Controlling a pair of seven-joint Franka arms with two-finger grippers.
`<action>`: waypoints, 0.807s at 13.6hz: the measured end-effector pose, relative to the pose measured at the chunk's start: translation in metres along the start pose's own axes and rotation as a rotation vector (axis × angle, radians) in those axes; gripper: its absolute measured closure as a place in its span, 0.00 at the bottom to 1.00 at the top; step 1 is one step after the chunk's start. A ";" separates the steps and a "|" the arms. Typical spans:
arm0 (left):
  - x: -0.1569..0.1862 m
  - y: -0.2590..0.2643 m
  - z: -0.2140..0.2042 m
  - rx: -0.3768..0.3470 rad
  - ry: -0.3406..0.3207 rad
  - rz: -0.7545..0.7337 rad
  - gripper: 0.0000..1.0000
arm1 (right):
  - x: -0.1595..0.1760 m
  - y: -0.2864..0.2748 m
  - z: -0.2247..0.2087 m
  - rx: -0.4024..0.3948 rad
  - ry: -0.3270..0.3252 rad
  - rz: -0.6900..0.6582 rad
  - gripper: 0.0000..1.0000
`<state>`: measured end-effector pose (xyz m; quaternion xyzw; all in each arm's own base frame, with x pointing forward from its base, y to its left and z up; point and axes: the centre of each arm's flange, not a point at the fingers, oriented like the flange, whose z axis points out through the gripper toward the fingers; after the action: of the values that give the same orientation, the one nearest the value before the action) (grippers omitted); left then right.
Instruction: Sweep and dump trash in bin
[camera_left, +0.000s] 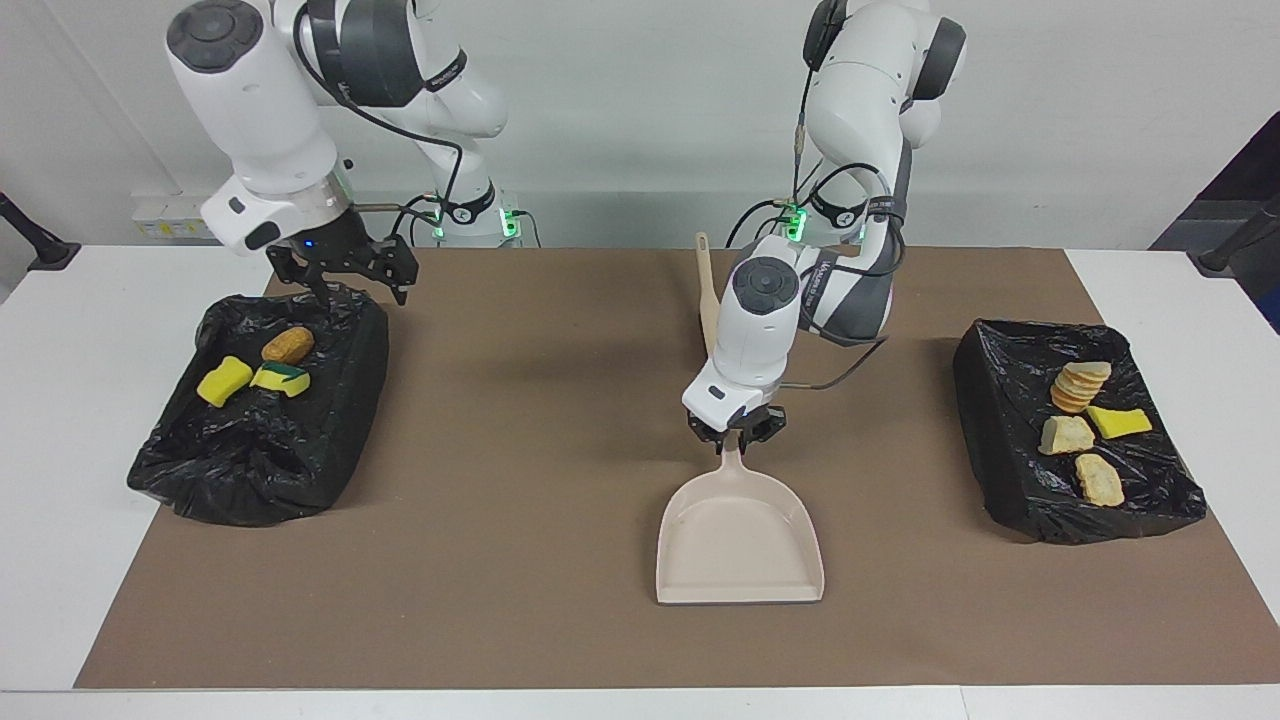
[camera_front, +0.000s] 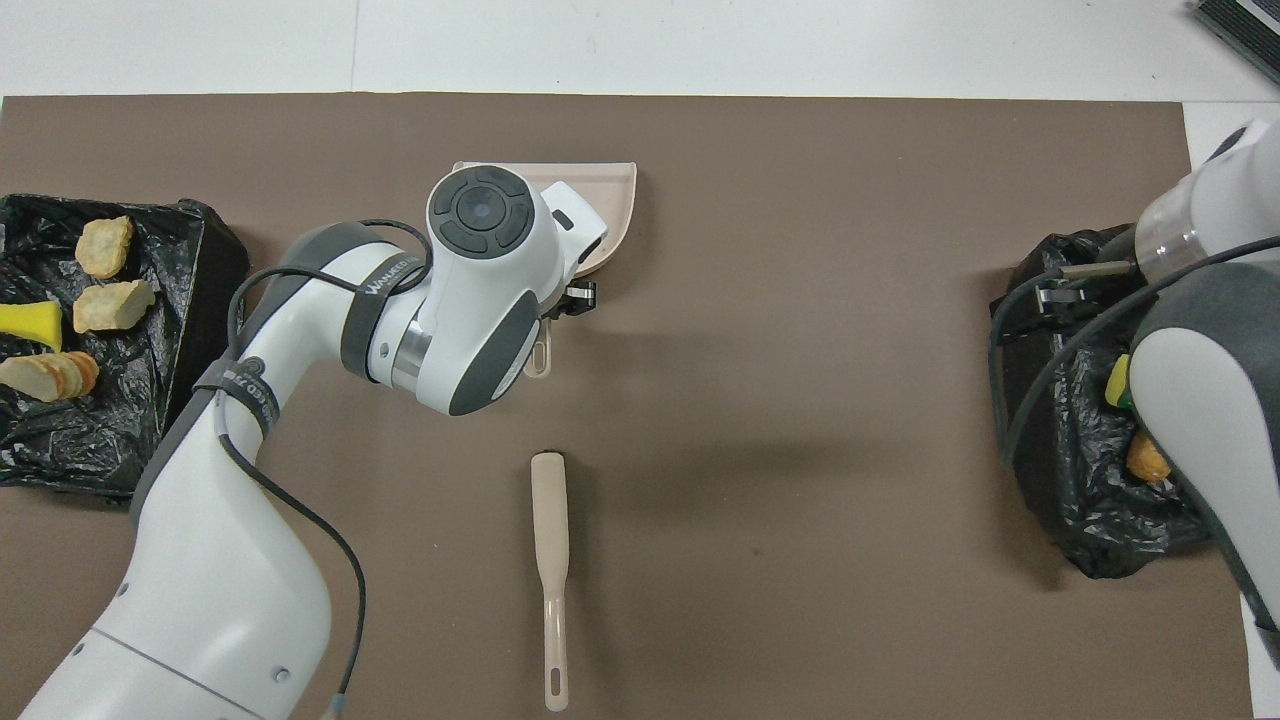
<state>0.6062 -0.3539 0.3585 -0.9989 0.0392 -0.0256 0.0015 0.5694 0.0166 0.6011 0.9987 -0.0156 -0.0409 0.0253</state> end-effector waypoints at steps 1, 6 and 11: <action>0.001 -0.001 -0.001 0.001 0.002 -0.002 0.52 | -0.003 0.007 -0.008 -0.004 0.000 0.010 0.00; 0.002 -0.033 -0.041 0.005 0.037 -0.006 0.00 | -0.016 0.019 -0.023 0.023 -0.032 0.018 0.00; -0.041 -0.159 -0.150 0.008 0.078 0.079 0.00 | -0.029 0.032 -0.033 0.038 -0.024 0.044 0.00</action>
<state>0.5703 -0.1920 0.5073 -0.9948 0.0783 -0.0644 0.0048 0.5420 -0.0132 0.6378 0.9979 -0.0386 -0.0517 0.0073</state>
